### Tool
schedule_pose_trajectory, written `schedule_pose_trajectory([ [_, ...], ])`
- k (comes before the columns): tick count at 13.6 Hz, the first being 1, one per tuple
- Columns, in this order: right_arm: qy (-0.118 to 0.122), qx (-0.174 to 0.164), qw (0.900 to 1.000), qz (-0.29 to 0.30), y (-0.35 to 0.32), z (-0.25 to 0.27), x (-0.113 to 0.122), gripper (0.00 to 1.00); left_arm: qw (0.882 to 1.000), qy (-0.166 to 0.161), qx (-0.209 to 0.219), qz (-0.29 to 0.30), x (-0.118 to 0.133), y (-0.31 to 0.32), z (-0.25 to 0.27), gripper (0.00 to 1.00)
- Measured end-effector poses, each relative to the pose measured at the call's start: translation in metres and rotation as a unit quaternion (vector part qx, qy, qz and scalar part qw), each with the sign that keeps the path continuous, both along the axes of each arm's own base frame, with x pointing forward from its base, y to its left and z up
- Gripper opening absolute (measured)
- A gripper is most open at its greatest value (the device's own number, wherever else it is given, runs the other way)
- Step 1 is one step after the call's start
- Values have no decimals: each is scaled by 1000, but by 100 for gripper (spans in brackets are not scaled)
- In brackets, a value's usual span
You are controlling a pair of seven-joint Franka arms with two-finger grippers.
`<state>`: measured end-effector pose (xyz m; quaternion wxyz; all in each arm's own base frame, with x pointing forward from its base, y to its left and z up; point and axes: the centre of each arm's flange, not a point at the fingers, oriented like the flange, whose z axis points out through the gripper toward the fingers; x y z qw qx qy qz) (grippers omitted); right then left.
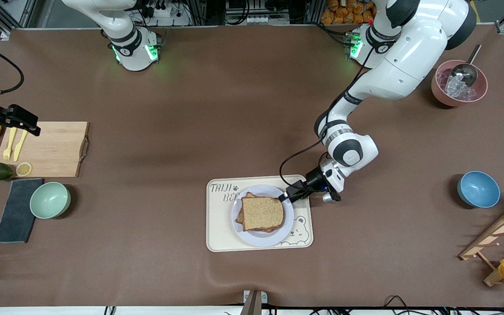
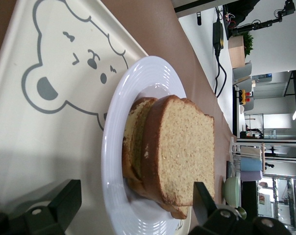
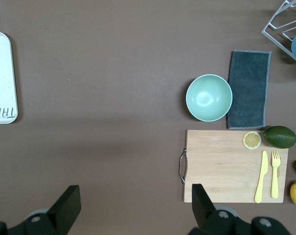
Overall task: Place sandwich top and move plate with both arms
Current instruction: 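Open the left gripper and release the plate rim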
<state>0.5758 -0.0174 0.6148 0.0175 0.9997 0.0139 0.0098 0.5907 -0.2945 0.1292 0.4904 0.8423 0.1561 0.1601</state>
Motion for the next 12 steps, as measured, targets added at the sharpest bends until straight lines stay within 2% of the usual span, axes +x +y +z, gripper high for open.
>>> schedule_pose_trajectory([
  [7, -1, 0, 1000, 0, 0, 0, 1, 100, 998, -45, 44, -26, 3, -15, 46, 100],
  [12, 0, 0, 1000, 0, 0, -1, 1, 100, 993, -58, 88, -53, -12, -6, 59, 100],
])
